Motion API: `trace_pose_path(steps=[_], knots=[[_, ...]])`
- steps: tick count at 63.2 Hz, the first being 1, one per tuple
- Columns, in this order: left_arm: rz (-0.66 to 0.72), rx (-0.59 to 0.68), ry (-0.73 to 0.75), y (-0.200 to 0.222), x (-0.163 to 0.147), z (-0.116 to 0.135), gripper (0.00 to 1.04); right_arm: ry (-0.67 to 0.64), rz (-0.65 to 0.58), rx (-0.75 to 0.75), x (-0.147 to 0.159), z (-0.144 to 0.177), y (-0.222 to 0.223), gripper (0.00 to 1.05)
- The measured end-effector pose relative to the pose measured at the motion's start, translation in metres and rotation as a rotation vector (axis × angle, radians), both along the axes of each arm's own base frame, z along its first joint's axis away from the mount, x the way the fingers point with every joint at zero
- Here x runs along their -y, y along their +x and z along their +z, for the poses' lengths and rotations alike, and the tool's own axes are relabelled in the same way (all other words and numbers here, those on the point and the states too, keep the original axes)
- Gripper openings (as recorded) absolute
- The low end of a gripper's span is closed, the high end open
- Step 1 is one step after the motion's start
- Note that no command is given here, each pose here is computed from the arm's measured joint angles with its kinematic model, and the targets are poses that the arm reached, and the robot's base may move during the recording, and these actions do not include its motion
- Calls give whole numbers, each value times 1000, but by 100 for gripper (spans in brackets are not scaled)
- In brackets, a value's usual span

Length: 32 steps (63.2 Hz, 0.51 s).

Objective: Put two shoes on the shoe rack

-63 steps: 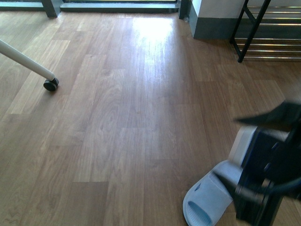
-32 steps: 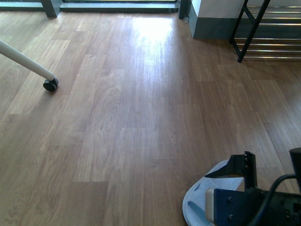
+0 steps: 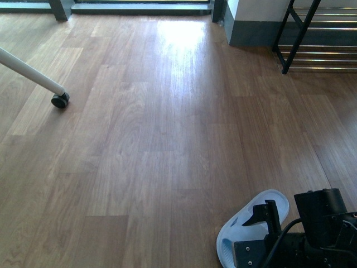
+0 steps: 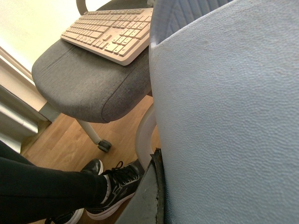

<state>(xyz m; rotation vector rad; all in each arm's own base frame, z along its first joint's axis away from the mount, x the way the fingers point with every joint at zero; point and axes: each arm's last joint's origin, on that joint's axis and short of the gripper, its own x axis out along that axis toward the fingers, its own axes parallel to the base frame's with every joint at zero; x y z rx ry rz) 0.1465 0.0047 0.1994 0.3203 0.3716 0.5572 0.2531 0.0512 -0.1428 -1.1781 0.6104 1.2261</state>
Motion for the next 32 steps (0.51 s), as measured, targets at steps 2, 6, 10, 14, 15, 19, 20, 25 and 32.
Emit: trace_pose_path(steps=[2,6,10,14,15,19,20,25,32], knots=[[0,0,0,0,0,0,2,-2,0,-3,1,0,0,95],[0,0,0,0,0,0,2,-3,-9,-5,4,0,2,96],[0,0,0,0,0,0,2,-7,-6,9,7,-1,5,95],[0,0,0,0,0,0,2,-10,-9,16,9,-1,8,95],[0,0,0,0,0,0,2,-11,-9,19,10,-1,9,95],[0,0,0,0,0,0,2,-19,-20,31,14,-1,16,95],[0,0,0,0,0,0,2,-21,-27,35,15,-2,18,95],[0,0,0,0,0,0,2,-34,-56,33,22,-3,26,95],[0,0,0,0,0,0,2,-48,-83,40,30,-4,33,95]])
